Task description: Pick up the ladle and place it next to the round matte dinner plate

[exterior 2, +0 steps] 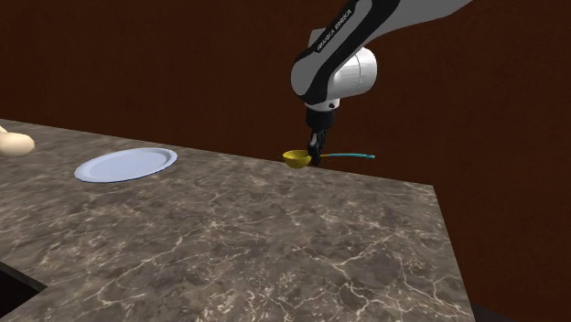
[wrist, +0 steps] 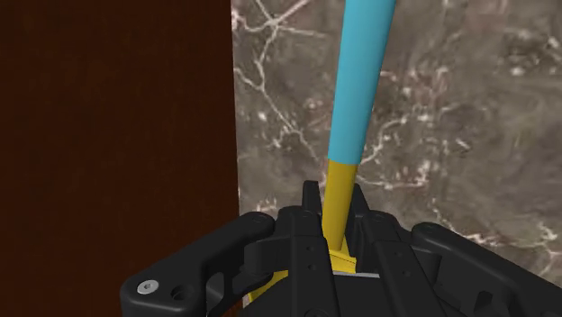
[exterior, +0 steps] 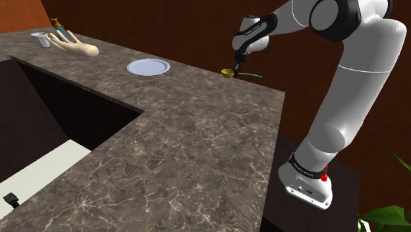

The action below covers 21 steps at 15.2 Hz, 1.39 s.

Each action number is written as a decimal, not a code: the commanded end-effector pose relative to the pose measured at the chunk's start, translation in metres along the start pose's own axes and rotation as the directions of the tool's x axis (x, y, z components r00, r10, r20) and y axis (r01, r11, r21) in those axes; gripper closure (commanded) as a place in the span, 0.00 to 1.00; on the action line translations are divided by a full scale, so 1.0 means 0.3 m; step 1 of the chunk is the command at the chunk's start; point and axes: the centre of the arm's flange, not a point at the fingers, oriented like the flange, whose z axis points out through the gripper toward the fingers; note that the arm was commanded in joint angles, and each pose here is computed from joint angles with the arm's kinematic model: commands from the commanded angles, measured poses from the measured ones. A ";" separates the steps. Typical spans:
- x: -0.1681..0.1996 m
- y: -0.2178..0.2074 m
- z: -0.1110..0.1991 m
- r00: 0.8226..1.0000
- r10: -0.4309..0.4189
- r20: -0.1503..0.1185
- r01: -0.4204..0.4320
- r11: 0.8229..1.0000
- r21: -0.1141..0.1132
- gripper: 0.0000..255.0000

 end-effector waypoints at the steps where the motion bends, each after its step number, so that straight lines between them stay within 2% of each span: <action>1: 0.002 0.006 -0.033 1.000 0.000 0.000 0.000 1.000 0.000 1.00; 15: 0.021 0.048 -0.268 1.000 0.000 0.000 0.000 1.000 0.000 1.00; 21: 0.275 -0.026 -0.262 1.000 0.000 0.000 0.000 1.000 0.000 1.00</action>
